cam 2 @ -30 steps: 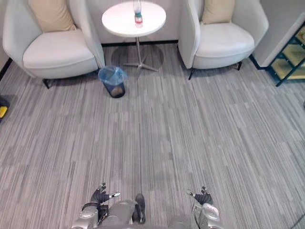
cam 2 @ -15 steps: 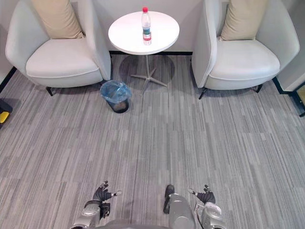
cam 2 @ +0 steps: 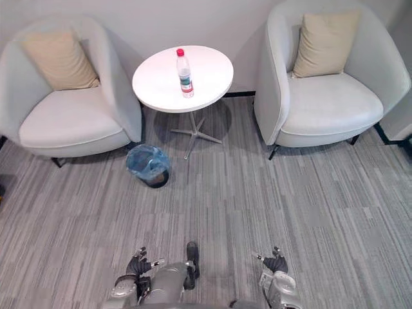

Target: Gather rubbish on tea table into small bin, then transfer packed bag to large trash can.

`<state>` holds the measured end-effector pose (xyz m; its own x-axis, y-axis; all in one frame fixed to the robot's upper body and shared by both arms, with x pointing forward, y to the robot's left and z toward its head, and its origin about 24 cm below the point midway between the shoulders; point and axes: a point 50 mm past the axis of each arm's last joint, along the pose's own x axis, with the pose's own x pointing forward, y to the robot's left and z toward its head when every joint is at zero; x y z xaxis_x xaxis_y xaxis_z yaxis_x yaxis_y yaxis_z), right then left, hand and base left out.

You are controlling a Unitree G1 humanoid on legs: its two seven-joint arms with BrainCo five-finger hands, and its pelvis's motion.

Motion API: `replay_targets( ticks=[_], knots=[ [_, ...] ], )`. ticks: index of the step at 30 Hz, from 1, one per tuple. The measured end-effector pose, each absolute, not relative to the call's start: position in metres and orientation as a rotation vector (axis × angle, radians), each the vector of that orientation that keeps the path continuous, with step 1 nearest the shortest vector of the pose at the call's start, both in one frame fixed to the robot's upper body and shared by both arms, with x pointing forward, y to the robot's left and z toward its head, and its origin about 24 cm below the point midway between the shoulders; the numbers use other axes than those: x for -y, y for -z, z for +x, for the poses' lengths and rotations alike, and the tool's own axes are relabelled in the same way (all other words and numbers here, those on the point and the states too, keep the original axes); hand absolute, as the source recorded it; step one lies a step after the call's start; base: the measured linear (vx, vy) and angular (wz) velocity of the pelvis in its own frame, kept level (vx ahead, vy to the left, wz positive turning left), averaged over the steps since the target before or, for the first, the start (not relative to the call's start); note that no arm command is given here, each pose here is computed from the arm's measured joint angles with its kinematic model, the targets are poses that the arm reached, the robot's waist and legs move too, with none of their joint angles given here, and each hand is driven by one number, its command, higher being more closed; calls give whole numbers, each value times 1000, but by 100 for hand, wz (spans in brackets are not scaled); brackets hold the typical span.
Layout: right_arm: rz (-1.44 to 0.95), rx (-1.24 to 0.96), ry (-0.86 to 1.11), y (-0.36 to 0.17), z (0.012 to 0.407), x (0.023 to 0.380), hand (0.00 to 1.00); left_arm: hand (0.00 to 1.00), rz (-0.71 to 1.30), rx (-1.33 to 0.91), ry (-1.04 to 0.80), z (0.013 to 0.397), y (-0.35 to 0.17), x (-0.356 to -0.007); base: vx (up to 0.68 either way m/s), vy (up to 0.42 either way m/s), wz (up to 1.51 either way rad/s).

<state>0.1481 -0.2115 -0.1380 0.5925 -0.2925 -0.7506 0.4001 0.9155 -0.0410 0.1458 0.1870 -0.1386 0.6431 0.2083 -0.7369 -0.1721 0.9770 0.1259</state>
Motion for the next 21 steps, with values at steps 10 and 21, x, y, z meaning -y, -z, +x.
replay_targets(
  ticks=[10,21],
  knots=[
    [104,-900,361,145,132,209,0,0,99,-887,-167,141,143,-188,453,104,7],
    [119,-906,378,146,130,210,0,0,50,-890,-179,141,144,-178,460,-222,49]
  ],
)
